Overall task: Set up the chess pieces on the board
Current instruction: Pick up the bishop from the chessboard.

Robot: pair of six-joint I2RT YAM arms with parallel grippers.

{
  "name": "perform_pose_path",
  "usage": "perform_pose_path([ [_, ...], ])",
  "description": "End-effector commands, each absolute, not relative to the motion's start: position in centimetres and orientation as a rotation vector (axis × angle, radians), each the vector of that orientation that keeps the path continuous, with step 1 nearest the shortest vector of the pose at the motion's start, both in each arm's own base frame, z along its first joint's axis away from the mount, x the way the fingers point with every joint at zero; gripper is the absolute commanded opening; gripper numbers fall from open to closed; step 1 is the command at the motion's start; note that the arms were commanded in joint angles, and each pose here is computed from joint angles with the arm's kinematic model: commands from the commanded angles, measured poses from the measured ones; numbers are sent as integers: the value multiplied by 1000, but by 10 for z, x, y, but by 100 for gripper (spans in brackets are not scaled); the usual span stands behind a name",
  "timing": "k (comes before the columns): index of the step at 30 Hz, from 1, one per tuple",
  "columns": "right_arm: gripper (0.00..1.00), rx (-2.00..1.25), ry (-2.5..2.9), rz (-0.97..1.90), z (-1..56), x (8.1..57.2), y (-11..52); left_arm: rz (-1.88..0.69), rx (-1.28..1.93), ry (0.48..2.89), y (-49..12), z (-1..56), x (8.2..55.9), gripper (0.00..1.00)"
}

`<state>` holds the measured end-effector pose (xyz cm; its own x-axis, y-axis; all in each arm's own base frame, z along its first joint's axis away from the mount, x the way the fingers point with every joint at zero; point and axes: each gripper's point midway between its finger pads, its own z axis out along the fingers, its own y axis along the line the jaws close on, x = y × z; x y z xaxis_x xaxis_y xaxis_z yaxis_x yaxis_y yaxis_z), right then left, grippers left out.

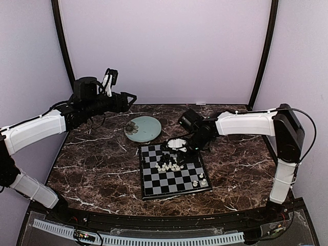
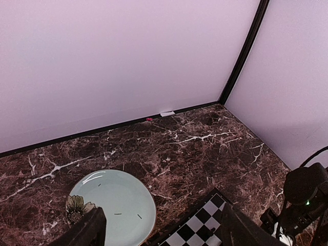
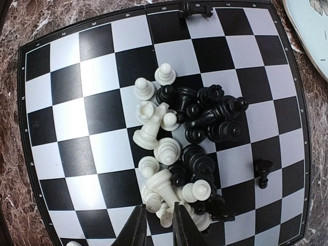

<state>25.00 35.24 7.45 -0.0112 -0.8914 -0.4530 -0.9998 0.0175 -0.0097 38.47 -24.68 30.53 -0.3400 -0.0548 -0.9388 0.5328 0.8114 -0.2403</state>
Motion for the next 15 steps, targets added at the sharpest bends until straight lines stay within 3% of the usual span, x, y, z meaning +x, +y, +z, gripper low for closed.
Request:
perform_pose_path([
  [1,21,-1971,1931,502,78,245,361,-636,365,1800,-245,318,379,79],
  [15,18,-2011,1937,464,66,240,360,-636,366,1801,-245,317,379,79],
])
